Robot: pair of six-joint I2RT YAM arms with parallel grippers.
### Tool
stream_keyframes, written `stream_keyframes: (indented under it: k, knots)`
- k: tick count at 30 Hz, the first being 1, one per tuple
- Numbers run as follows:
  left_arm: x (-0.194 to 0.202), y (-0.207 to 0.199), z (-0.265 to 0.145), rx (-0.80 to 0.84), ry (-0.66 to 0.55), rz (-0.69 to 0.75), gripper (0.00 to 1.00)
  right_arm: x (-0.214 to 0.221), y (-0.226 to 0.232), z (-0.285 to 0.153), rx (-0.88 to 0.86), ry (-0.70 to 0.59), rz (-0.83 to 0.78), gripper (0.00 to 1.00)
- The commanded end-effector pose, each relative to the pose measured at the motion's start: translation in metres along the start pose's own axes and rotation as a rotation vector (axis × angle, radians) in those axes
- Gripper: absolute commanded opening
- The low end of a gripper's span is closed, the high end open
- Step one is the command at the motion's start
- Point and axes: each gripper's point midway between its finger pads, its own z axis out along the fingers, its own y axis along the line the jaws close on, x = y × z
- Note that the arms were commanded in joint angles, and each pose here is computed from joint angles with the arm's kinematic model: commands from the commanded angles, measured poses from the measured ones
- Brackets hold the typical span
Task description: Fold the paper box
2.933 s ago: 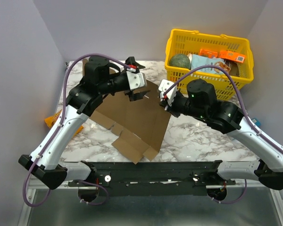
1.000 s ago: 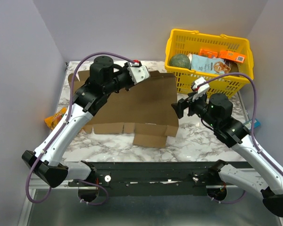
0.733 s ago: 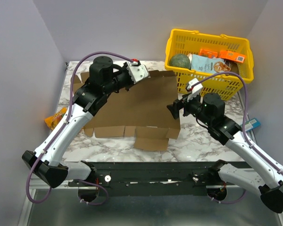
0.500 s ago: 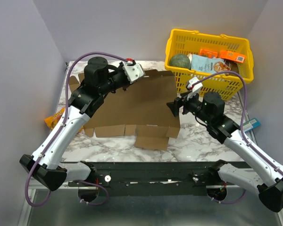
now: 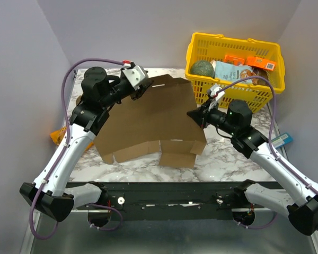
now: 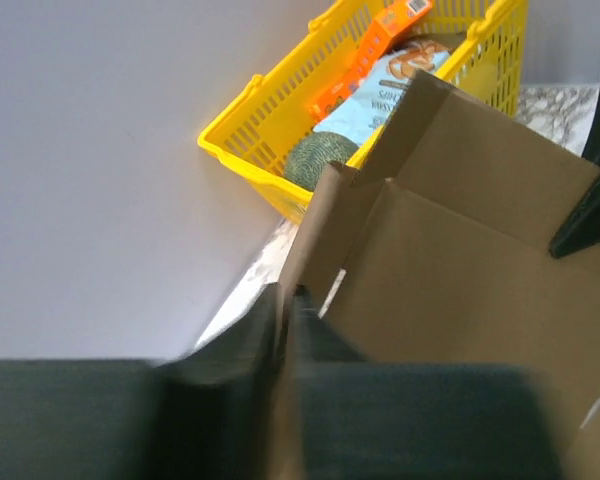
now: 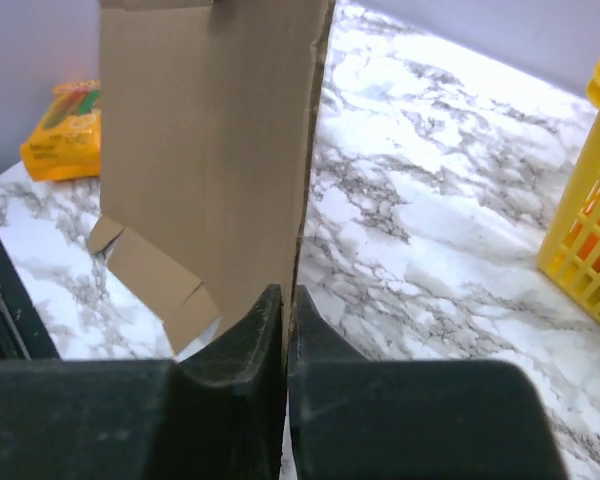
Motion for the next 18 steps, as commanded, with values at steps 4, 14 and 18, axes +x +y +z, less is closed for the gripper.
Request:
stream_keyframes:
  k: [4,14,18]
  knots:
    - [-0.041,0.032,-0.040,-0.191,-0.152,-0.057,0.99,-0.070,-0.002,-0.022,0.047,0.009,0.023,0.02]
    - [-0.077,0.059,-0.102,-0.419,-0.268,-0.163,0.99,-0.127,-0.009,-0.060,0.065,0.126,0.094,0.00]
    - [-0.094,0.060,-0.118,-0.454,-0.279,-0.226,0.99,-0.127,0.009,-0.080,0.006,0.169,0.163,0.01]
